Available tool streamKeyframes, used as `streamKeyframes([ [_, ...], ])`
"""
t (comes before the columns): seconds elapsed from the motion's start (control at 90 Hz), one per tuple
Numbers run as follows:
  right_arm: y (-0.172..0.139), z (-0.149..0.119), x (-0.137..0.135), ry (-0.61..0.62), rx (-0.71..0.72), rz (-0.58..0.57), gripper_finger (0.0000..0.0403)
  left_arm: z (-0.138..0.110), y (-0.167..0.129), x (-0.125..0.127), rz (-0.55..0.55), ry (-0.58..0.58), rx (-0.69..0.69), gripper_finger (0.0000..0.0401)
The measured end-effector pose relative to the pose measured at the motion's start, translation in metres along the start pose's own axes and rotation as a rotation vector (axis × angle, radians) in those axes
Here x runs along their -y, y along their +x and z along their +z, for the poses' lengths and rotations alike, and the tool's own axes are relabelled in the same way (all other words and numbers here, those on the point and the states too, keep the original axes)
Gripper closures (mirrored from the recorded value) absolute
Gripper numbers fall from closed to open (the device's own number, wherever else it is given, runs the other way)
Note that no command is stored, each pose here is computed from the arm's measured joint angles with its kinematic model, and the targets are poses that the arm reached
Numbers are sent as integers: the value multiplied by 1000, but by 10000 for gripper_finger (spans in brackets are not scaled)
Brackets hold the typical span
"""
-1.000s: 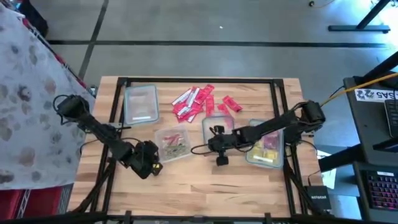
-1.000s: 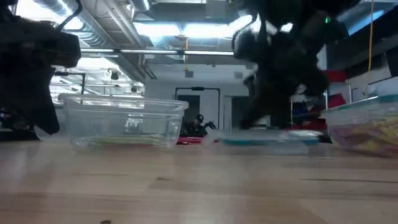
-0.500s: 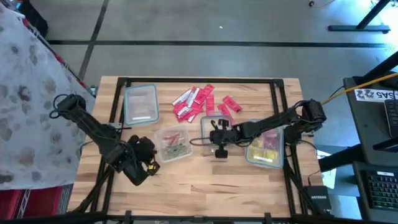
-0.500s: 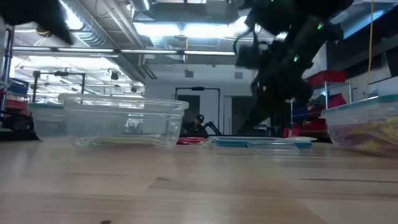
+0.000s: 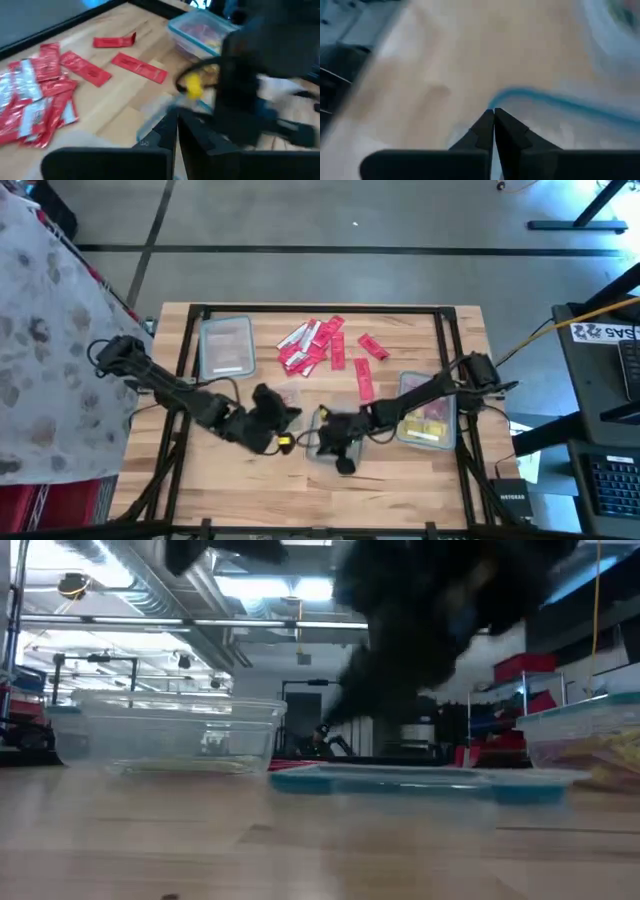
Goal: Sort candy
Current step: Close the square transparent bin
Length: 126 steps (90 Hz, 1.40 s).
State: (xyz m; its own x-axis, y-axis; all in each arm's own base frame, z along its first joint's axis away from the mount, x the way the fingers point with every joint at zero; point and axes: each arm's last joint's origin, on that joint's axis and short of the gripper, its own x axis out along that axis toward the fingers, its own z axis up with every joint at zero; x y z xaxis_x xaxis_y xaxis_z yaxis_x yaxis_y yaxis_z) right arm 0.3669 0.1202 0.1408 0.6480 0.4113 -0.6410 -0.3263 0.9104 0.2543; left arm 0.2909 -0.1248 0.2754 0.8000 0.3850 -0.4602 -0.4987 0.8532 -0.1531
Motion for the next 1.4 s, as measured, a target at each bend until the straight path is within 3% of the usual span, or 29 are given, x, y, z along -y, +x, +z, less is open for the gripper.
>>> streamKeyframes([
  [0.1, -1, 5, -17, -91, -71, 3, 403, -1, 13, 3, -42, 5, -20, 401],
  [0.278, -37, 2, -34, -149, -293, -175, 403, -16, 30, 18, -125, 20, -56, 401],
  [0.4, -67, -15, -32, -142, -453, -244, 403, -33, 38, 39, -247, -1, -68, 401],
  [0.489, -86, -25, -25, -114, -492, -259, 401, -44, 45, 56, -321, -80, -71, 401],
  [0.589, -100, -36, -11, -43, -503, -263, 389, -55, 52, 76, -356, -69, -94, 401],
  [0.756, -107, -46, 26, 131, -464, -228, 333, -71, 68, 93, -344, -59, -137, 401],
  [1.033, -94, -60, 78, 377, -342, -84, 226, -111, 89, 83, -204, -104, -355, 401],
  [1.178, -82, -67, 94, 450, -332, -24, 210, -131, 97, 73, -111, -80, -423, 401],
  [1.4, -70, -66, 99, 452, -258, 118, 222, -142, 107, 67, -75, -95, -448, 401],
])
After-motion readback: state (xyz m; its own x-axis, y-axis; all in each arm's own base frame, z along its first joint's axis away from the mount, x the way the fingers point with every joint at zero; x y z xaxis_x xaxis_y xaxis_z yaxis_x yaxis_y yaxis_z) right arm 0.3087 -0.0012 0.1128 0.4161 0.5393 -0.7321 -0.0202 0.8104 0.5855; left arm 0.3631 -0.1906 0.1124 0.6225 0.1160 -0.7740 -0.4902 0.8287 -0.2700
